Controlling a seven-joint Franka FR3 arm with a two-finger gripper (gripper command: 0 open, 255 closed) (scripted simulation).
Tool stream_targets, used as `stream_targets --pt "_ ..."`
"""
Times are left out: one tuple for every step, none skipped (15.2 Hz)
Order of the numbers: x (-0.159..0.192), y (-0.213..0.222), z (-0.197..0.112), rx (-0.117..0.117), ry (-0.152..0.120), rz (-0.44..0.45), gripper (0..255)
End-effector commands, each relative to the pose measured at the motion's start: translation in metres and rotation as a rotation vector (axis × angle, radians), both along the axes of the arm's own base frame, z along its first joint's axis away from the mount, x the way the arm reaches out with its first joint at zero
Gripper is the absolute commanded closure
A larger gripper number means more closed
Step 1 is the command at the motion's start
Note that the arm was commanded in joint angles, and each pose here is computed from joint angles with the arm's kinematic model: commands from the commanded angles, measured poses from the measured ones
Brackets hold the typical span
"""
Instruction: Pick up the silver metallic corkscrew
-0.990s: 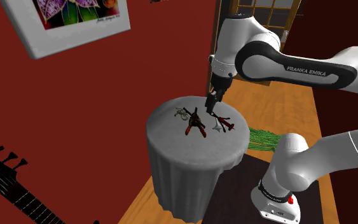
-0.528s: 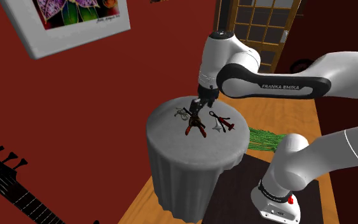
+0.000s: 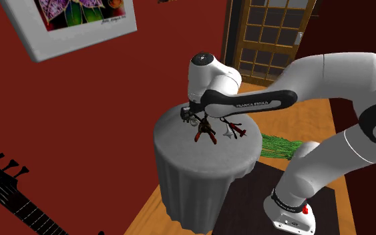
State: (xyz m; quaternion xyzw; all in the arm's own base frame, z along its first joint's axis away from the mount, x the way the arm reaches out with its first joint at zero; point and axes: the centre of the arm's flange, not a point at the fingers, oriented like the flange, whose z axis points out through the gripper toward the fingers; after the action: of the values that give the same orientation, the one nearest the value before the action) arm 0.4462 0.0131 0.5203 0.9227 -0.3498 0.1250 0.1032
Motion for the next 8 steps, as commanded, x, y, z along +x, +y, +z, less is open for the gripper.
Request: stream_targets --pt "0.02 -0.004 -0.015 -0.02 -0.03 -0.103 0" --pt "0.03 -0.009 -0.022 -0.031 -0.042 -0.151 0" --pt "0.04 -0.013 -0.029 -0.042 -0.054 -0.198 0" --pt "0.049 -0.019 -0.036 -0.053 -0.067 -0.246 0" --pt "0.059 -0.025 -0.042 -0.064 -0.079 -0.294 0" --pt "0.068 -0.031 -0.049 -0.075 -0.092 -0.342 0" --pt "0.077 -0.038 -0.055 -0.086 -0.104 -0.39 0" --pt "0.086 -0.045 -0.061 -0.097 -0.117 -0.438 0"
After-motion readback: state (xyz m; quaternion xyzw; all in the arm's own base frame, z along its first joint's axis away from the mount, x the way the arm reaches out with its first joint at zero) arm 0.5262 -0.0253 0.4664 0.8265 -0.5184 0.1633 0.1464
